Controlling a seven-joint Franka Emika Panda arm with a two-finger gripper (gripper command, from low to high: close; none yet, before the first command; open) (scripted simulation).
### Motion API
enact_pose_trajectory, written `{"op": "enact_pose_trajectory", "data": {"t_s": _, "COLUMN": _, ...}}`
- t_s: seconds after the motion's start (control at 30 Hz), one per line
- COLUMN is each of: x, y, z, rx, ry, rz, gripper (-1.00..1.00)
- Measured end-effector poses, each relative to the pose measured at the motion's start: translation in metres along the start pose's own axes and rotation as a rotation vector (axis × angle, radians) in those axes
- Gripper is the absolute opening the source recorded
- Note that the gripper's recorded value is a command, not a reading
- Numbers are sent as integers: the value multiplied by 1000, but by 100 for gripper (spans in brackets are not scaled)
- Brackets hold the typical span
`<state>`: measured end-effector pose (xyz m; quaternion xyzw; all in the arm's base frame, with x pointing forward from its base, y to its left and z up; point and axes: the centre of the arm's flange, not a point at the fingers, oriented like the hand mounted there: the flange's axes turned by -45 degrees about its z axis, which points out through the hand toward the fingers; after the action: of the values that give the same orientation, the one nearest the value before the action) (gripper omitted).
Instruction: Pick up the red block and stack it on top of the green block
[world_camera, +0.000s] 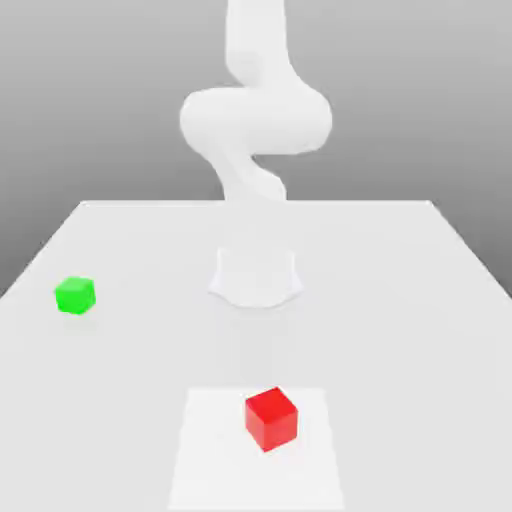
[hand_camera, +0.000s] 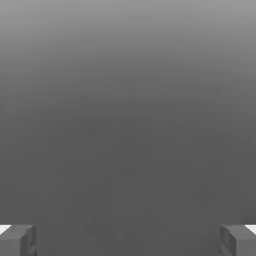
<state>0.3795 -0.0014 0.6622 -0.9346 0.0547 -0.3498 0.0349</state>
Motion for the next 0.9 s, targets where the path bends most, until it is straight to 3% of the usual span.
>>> {"op": "enact_pose_trajectory", "data": {"t_s": 0.27, "x": -68, "y": 5, "z": 174, "rx": -33, "ry": -276, "rz": 363, "gripper": 0}}
{"op": "enact_pose_trajectory", "data": {"t_s": 0.57, "x": -204, "y": 12, "z": 307, "rx": -249, "ry": -523, "rz": 718, "gripper": 0}}
{"op": "enact_pose_trajectory", "data": {"t_s": 0.73, "x": -285, "y": 25, "z": 347, "rx": -416, "ry": -597, "rz": 873, "gripper": 0}}
{"op": "enact_pose_trajectory", "data": {"t_s": 0.9, "x": -321, "y": 30, "z": 384, "rx": -433, "ry": -602, "rz": 885, "gripper": 0}}
